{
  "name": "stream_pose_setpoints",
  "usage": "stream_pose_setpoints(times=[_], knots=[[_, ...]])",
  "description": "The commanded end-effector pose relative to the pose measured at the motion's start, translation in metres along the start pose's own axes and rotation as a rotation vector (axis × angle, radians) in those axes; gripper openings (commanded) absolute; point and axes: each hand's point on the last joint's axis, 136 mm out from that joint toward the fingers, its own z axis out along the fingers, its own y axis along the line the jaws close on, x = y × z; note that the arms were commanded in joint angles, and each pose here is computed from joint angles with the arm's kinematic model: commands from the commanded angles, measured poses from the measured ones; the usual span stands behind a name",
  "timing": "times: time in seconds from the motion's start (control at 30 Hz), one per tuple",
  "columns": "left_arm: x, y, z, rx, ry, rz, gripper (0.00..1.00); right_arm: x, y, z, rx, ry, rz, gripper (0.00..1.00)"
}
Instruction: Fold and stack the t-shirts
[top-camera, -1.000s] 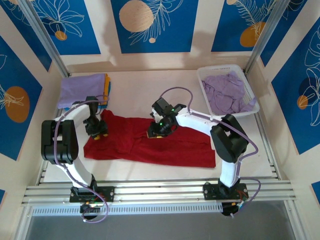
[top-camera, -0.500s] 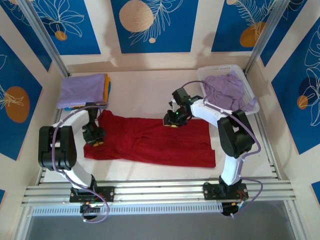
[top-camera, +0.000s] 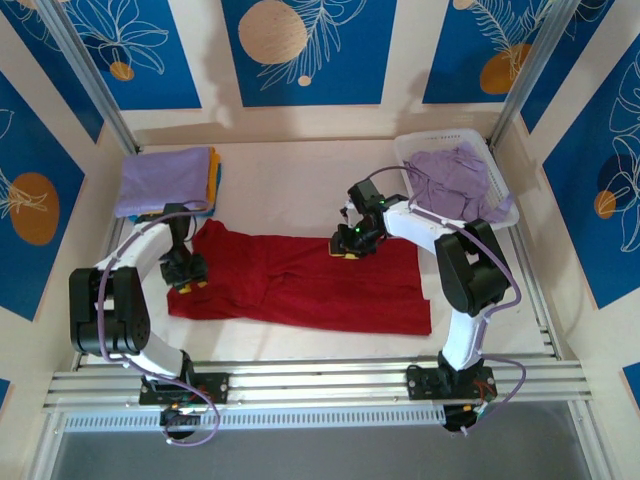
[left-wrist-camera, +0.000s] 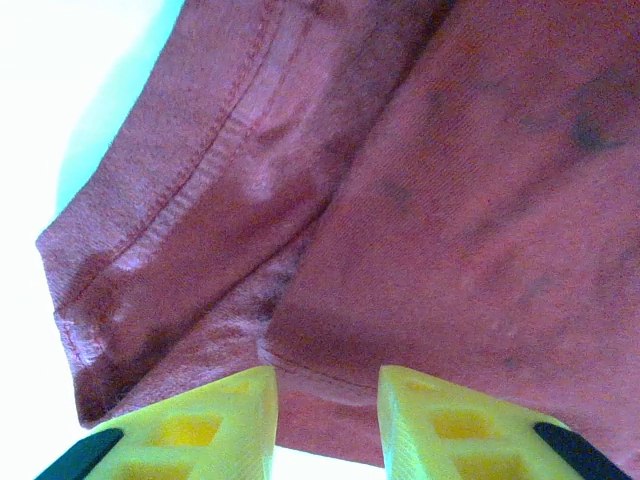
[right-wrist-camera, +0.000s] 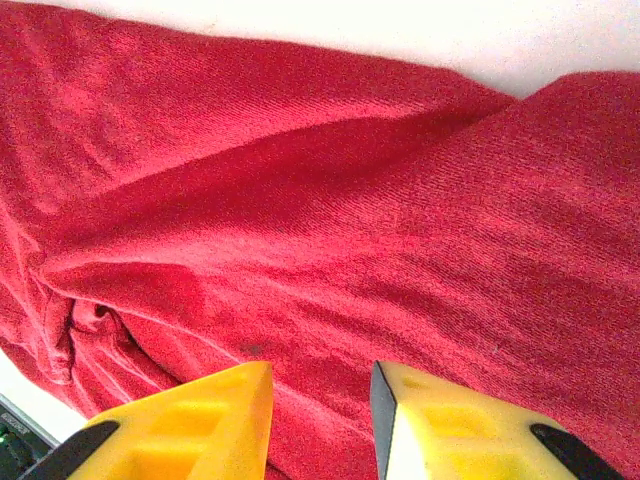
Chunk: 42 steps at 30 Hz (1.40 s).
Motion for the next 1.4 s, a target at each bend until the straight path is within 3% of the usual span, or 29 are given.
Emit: stream_pose_setpoints(times=[0.0,0.1,0.37,0.57,0.83,1.17,1.37], knots=[[0.016,0.004,0.015,0.011,0.080,-0.011,0.33,0.002,0.006,-0.007,-0.034,-0.005,-0.012,0.34],[0.020,0.002,0.020,0.028,0.091,-0.018,0.33,-0.001,-0.001,-0.004,-0.037,0.005,0.001,0.34],[0.000,-0.020,-0.017,0.139,-0.060,-0.030,0.36,0.009,-0.025,0.013,0.000,0.045,0.052,0.34],[-0.009,-0.041,-0.024,0.185,-0.073,-0.017,0.39,0.018,-0.049,0.018,0.074,0.061,0.124,0.33],[-0.015,-0.083,-0.011,0.210,-0.066,0.032,0.41,0.040,-0.091,0.006,0.189,0.052,0.245,0.32],[-0.022,-0.135,0.029,0.185,-0.005,0.095,0.41,0.060,-0.101,-0.015,0.193,0.034,0.261,0.32],[-0.046,-0.161,0.051,0.147,0.032,0.124,0.42,0.057,-0.105,-0.024,0.181,0.028,0.268,0.32]])
